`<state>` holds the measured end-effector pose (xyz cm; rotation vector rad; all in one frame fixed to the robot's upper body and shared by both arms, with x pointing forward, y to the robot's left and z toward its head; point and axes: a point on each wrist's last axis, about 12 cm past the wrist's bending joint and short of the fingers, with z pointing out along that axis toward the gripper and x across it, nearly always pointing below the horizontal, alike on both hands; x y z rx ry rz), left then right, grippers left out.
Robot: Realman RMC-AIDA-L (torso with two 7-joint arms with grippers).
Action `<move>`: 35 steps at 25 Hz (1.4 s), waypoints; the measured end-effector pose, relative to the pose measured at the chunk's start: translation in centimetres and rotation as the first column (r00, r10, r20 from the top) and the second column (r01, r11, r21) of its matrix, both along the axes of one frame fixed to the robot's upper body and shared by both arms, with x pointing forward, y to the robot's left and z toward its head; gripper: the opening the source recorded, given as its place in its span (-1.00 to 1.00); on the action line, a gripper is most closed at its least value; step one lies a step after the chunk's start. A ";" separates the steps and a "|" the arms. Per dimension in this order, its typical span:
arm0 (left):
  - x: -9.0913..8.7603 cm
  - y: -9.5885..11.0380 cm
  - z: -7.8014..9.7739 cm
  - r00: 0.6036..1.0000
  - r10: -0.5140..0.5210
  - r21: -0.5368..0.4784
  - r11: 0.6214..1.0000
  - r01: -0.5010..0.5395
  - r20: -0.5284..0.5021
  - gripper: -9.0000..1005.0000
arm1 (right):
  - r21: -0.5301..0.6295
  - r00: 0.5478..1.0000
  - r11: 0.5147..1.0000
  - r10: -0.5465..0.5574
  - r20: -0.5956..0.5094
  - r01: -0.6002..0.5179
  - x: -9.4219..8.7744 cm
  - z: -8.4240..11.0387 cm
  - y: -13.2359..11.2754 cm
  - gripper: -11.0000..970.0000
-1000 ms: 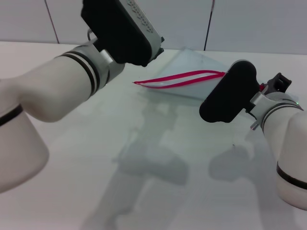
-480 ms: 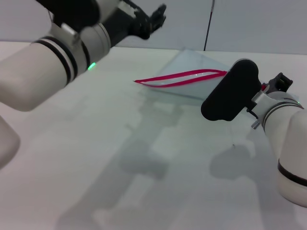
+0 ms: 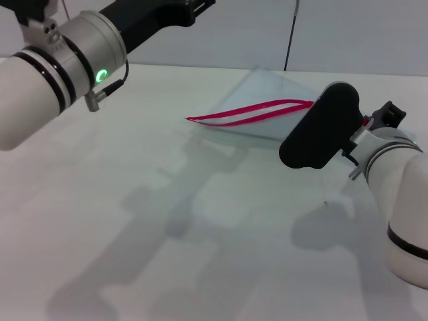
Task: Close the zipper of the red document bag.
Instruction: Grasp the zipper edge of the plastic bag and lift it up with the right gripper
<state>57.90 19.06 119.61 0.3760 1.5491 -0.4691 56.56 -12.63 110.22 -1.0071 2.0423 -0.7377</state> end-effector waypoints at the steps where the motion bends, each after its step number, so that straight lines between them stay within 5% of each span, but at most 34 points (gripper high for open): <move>1: 0.0 0.1 0.0 1.000 -0.005 -0.005 1.000 0.005 -0.002 0.35 | 0.000 1.000 1.000 0.000 0.000 0.000 0.0 0.0 0.0 -0.87; 15: 0.6 2.2 0.0 0.990 -0.110 -0.036 0.994 0.107 -0.087 0.35 | 0.000 1.000 1.000 0.001 0.001 -0.001 0.0 0.0 0.0 -0.87; 28: 1.0 1.7 0.0 0.959 -0.249 0.143 0.953 0.268 -0.135 0.35 | 0.000 1.000 1.000 0.004 0.002 -0.004 0.1 0.0 0.0 -0.87; 35: 1.4 2.2 0.3 0.927 -0.318 0.283 0.887 0.366 -0.202 0.35 | 0.000 1.000 1.000 0.007 0.004 -0.007 0.1 0.1 0.1 -0.87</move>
